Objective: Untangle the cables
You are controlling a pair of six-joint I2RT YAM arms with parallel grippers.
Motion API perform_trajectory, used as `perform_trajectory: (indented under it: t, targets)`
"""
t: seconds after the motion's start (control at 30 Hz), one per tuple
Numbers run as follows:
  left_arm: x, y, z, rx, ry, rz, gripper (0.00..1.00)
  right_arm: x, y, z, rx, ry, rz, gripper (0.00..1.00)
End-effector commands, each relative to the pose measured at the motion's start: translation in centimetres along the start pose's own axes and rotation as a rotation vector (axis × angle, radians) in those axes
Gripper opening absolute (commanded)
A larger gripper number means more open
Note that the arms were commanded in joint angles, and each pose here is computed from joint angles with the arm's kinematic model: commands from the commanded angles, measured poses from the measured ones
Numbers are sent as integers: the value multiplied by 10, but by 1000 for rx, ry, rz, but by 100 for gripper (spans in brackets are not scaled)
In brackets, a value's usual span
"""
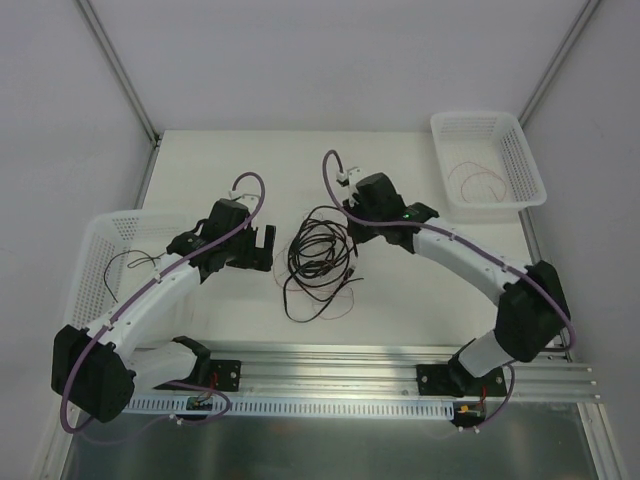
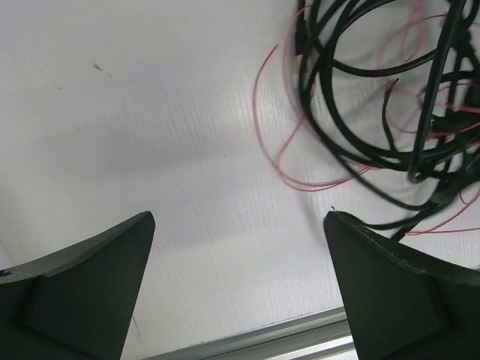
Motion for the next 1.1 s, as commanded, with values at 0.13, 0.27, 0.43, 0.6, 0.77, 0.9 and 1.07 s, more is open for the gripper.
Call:
perform_trajectory:
  t: [0.13,0.27,0.43,0.6,0.77,0.9,1.07]
  targets:
    - [2,-4,-6,-39,5,0,99,-17,-171,-75,-307,-38,215,1]
    - [3,-4,-6,-40,2,1,99,-20,-208,-73,-386,-2,249,4]
    - [2,-5,-6,-39,6,12,99,-19,-176,-46,-320,40,254,5]
    - [-2,-6,-6,-41,22,73,99,-11,-109,9,-186,112,208,2]
    - [-22,-20,-6,-84,91,385,99,-3,-76,39,-116,138,124,2]
    - [-35,-27,-1,-131,127,544,99,1,-64,55,-85,145,79,11]
    - [-62,-23,3,-101,155,544,99,1,-75,69,-85,181,99,46]
Point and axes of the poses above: each gripper's point midway between its finger pads, its own y axis out along the fingers, its own x axis along the line the jaws close on, z = x × y, the point moved 10 cm from there along -y, back along the fingers, and after that the axes turned 8 degrees about -y, right-handed, at the moved point
